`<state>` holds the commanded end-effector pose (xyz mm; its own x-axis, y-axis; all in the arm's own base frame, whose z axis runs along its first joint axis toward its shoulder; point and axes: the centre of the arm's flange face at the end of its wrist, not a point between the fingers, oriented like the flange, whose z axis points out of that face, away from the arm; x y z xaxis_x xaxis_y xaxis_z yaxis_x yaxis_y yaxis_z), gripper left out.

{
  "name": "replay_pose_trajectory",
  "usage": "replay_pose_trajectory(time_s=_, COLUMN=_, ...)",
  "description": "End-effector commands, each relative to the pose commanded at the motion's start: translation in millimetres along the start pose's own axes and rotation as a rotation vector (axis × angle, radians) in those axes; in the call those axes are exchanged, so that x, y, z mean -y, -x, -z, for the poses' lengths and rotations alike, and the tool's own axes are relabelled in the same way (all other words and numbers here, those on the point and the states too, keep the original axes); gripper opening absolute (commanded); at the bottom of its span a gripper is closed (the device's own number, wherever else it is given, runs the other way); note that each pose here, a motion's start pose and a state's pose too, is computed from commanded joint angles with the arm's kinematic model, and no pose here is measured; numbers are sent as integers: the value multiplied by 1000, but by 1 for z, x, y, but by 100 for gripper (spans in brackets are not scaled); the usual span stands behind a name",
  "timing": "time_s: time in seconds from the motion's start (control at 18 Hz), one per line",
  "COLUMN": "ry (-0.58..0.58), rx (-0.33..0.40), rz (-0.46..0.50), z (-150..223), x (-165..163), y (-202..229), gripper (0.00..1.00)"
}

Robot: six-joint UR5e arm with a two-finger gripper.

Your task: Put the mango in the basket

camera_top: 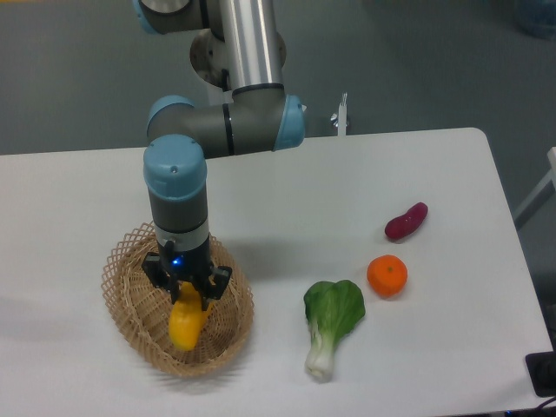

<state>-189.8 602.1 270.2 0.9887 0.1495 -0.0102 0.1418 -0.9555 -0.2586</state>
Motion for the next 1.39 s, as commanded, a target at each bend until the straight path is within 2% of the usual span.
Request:
replay_pose_trajectory(time_s=0.61, ry=56, rx=7, rz=-30, z=-24, x=-9, y=-12, gripper=42)
replay_pose_trajectory(time_s=0.78, ry=50, rx=15, rz=-30, z=-22, x=-7, y=-10, gripper=56)
replay_pose_trajectory(time_s=1.0, ry=52, rx=66, rz=-55, z=-16, x=-2, y=-3, gripper=98)
replay_pose_trajectory(time_s=1.22, ry=49, rx=83, rz=-59, z=-9, x=-2, y=-1, gripper=100)
replay_pose_trajectory(time_s=1.39, ry=15, rx=99, rz=-51, z=10, x=6, y=7, gripper=100)
